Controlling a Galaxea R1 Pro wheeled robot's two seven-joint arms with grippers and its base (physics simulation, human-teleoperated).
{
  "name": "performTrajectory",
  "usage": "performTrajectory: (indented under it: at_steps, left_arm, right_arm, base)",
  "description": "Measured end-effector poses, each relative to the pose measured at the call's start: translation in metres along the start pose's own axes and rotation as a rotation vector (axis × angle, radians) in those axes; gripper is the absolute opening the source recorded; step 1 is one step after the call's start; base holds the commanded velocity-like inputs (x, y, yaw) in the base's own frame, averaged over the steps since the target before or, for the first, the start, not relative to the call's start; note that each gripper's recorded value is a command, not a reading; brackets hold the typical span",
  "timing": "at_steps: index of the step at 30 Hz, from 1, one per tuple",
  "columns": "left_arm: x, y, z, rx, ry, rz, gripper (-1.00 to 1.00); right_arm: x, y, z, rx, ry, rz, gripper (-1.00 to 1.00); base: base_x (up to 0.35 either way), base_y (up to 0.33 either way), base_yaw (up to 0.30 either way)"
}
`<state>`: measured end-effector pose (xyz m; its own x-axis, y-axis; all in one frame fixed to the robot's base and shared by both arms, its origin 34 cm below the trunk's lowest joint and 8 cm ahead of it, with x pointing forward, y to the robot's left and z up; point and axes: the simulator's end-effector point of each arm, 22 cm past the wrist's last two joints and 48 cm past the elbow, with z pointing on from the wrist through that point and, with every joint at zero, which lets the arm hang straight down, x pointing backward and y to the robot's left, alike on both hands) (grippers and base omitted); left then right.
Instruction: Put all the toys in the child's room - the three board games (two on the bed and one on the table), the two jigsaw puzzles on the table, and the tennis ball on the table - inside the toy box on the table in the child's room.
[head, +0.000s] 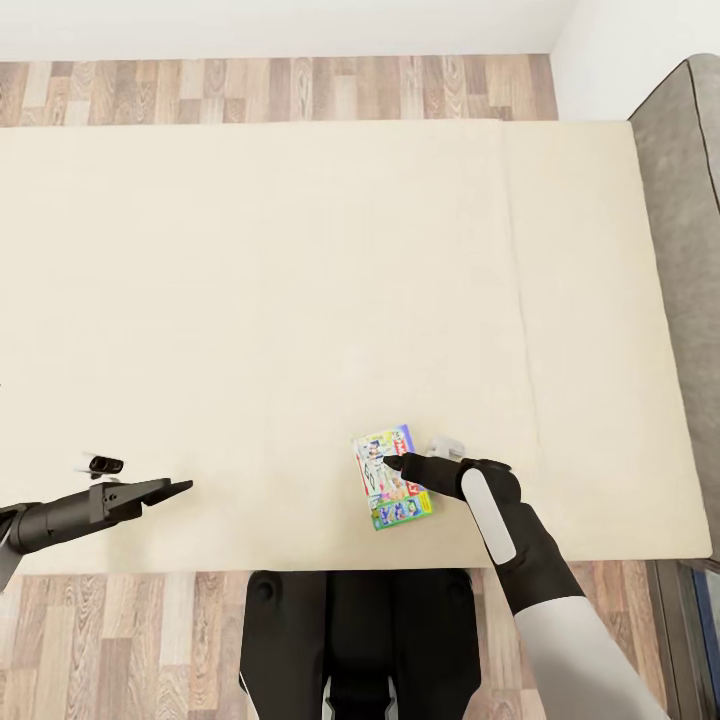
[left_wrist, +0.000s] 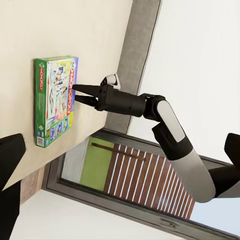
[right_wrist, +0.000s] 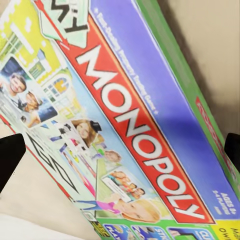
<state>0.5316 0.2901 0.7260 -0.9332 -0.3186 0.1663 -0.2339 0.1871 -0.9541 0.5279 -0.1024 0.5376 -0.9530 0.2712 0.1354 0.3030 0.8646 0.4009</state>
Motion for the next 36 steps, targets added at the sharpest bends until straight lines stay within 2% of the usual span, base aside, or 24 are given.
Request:
performTrajectory:
  at_steps: [36]
  left_arm:
    - [0.0000, -0.0001, 0.0000, 0.000, 0.000, 0.000, 1.00]
  right_arm:
    - [0.0001, 0.0009, 0.0002, -0.002, 0.000, 0.001, 1.00]
  base:
    - [0.000, 0.066, 0.000]
